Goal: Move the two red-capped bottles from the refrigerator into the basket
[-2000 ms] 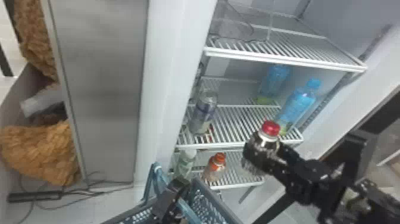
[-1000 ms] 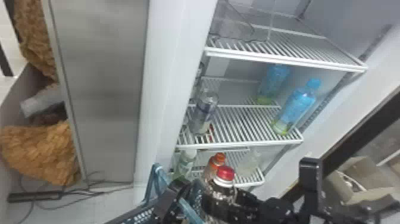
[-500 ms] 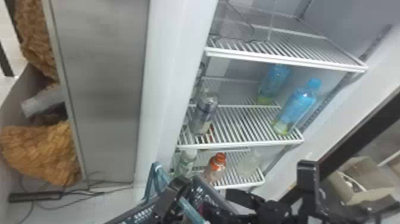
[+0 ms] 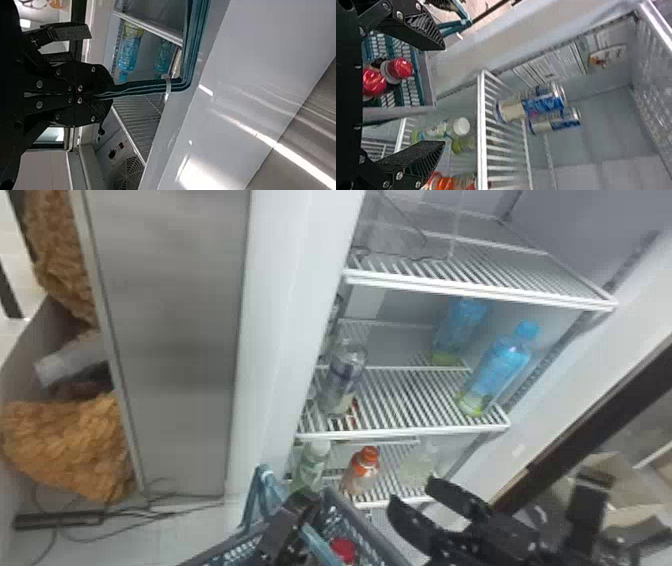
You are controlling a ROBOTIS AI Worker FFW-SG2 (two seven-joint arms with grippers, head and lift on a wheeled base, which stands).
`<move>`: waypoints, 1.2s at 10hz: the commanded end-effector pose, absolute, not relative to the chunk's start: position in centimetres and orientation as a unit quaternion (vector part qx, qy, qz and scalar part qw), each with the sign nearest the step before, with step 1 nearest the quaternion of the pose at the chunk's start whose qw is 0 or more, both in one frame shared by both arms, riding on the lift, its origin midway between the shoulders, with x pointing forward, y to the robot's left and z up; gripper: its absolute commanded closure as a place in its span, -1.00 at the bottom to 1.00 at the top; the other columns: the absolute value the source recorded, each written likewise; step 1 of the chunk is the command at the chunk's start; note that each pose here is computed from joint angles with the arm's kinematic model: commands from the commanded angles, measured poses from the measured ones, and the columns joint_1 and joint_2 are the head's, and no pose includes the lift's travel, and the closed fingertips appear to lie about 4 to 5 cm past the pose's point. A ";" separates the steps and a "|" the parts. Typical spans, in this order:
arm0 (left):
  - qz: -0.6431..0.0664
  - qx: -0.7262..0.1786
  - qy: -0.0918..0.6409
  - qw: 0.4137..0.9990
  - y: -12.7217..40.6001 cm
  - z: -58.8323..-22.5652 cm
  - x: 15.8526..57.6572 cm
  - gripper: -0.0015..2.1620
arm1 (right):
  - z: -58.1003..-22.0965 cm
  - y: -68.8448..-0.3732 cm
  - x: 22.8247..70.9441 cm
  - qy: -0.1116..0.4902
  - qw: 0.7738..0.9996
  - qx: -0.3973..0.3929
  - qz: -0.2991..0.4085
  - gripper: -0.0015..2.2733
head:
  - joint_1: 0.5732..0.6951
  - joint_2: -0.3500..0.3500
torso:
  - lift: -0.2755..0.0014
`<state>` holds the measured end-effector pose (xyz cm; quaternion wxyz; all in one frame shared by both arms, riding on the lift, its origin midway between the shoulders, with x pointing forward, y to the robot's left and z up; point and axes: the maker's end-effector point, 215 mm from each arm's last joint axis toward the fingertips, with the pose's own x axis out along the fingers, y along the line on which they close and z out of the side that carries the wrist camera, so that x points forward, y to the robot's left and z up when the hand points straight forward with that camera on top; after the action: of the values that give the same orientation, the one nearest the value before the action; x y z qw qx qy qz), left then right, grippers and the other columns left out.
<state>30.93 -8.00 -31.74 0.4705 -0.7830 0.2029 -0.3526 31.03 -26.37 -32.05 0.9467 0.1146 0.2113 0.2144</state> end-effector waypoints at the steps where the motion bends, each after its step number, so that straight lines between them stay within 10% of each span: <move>1: -0.351 -0.784 0.204 0.470 -8.0 -31.9 30.8 0.11 | -31.8 -27.9 30.2 0.199 0.953 0.111 0.198 -0.83 | 1.00 -1.00 | 0.99; 12: -0.346 -0.787 0.209 0.466 -8.1 -32.3 30.1 0.11 | -34.6 -39.8 24.2 0.068 0.993 0.065 0.067 -0.83 | 1.00 -1.00 | 0.99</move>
<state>30.07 -8.12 -32.34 0.4660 -0.7866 0.2103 -0.3462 24.58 -39.45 -34.36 0.9925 0.0684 0.0707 0.0724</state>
